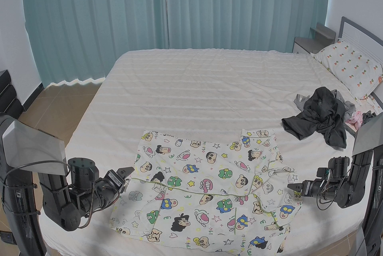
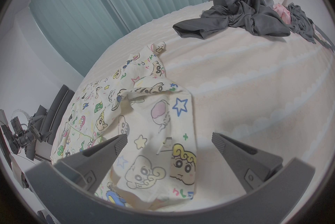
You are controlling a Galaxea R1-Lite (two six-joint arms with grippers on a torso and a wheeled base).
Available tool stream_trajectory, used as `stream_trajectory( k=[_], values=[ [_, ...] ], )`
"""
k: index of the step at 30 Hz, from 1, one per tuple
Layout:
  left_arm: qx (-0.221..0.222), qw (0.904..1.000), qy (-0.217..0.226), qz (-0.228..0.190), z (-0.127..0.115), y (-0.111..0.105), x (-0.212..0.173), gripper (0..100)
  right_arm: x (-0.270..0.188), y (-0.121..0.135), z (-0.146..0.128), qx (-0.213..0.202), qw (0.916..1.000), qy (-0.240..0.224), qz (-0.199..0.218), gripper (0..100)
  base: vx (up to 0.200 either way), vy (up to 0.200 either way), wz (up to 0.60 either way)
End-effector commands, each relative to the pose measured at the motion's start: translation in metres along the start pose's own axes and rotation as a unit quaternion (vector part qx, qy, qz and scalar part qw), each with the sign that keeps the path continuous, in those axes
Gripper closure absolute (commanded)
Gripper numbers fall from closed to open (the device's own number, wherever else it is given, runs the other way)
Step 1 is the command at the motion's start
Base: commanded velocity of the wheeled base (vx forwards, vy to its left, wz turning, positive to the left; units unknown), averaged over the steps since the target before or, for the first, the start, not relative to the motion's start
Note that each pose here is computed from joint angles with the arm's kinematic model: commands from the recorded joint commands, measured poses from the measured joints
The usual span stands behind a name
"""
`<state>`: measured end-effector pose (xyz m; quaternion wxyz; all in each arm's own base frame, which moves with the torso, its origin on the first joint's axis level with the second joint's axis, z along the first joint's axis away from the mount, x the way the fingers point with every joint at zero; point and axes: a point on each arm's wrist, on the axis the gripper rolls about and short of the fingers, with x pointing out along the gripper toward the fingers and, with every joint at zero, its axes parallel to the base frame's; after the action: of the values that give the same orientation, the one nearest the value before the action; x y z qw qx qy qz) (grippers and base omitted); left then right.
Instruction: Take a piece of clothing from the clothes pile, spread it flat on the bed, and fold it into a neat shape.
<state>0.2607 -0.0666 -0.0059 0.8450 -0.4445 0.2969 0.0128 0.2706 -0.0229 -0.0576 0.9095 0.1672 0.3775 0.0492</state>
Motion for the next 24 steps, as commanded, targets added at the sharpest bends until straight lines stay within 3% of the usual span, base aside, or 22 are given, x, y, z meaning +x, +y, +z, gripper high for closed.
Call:
stream_trajectory(
  k=[1, 8, 9, 18, 24],
  values=[
    [0.000, 1.0000, 0.001, 0.001, 0.000, 0.001, 0.000, 0, 0.008, -0.009, -0.013, 0.014, 0.9995, 0.025, -0.011, 0, 0.000, 0.000, 0.00],
    [-0.001, 1.0000, 0.000, 0.001, 0.000, 0.000, 0.001, 0, 0.014, -0.010, -0.018, 0.013, 0.9995, 0.029, -0.009, 0, 0.000, 0.000, 0.00],
    [-0.001, 1.0000, 0.000, 0.001, 0.000, 0.000, 0.001, 0, 0.014, -0.010, -0.018, 0.014, 0.9995, 0.028, -0.008, 100, 0.000, 0.000, 0.00],
    [-0.001, 1.0000, 0.000, 0.000, 0.000, 0.000, 0.001, 0, 0.006, -0.004, -0.010, 0.059, 0.9983, -0.005, 0.005, 100, 0.000, 0.000, 0.00],
    [-0.001, 1.0000, 0.001, 0.001, 0.000, 0.001, 0.000, 0, -0.001, -0.004, -0.012, 0.059, 0.9981, -0.016, 0.007, 100, 0.000, 0.000, 0.00]
  ],
)
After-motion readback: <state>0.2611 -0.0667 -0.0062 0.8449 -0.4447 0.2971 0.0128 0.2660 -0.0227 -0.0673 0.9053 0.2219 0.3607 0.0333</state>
